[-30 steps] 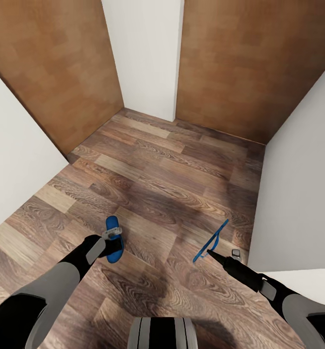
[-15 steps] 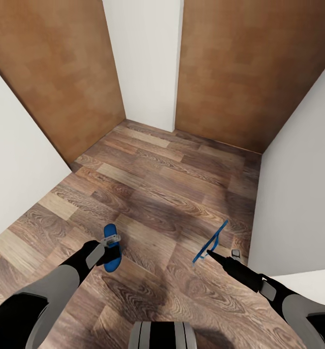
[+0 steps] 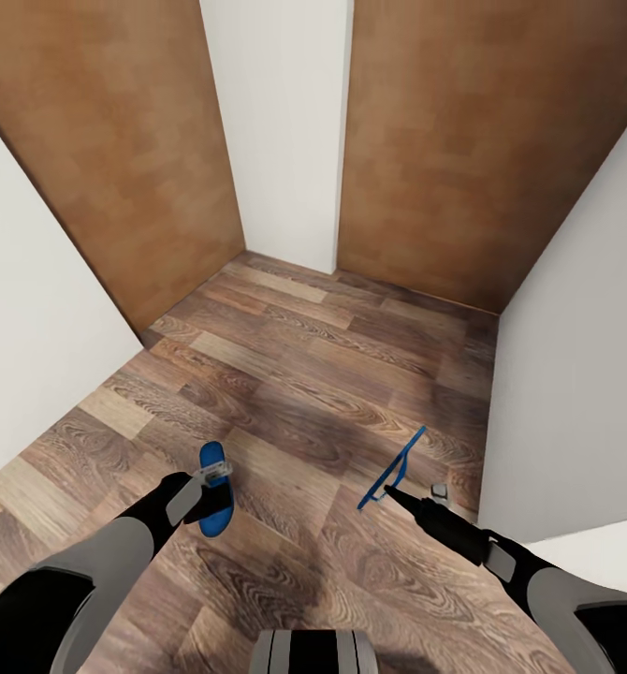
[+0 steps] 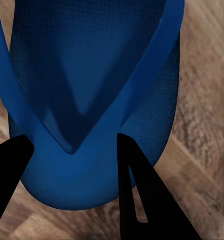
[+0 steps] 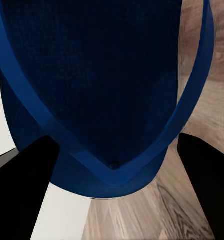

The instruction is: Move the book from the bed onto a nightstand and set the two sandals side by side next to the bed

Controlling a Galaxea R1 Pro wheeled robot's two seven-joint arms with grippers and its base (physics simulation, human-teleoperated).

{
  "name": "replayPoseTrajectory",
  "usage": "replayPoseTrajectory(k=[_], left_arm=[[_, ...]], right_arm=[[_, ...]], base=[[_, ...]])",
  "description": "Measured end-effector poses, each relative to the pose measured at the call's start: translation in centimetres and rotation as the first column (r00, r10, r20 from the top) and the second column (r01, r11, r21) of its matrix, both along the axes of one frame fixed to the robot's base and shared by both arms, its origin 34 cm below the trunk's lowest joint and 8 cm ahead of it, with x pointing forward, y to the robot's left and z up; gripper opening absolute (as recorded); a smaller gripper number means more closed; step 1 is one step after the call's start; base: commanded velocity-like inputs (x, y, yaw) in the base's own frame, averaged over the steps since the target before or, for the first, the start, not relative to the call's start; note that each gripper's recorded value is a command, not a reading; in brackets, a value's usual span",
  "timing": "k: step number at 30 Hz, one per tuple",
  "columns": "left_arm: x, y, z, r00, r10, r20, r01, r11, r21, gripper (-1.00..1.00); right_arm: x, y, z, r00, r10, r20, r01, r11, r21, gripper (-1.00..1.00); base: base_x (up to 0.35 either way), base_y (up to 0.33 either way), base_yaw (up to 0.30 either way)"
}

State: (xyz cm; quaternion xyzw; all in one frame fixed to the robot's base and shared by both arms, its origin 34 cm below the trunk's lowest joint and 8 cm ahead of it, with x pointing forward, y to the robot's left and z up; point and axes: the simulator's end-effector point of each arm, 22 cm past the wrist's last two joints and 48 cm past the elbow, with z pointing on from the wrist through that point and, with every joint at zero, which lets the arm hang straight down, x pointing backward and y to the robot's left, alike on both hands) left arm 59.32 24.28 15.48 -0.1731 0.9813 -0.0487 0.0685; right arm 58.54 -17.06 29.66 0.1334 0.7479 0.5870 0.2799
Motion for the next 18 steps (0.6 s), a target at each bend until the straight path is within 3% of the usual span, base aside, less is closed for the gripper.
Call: replayPoseTrajectory(k=[18], left_arm=[[2.4,-1.3,4.1,0.997,-0.008,0.074,0.009,1.000,-0.016,-1.00]], right_arm=[[1.3,0.5,3.9,0.997,-0.004,0.074,0.003,1.000,0.008,-1.00]], base=[[0.000,0.000,0.000]])
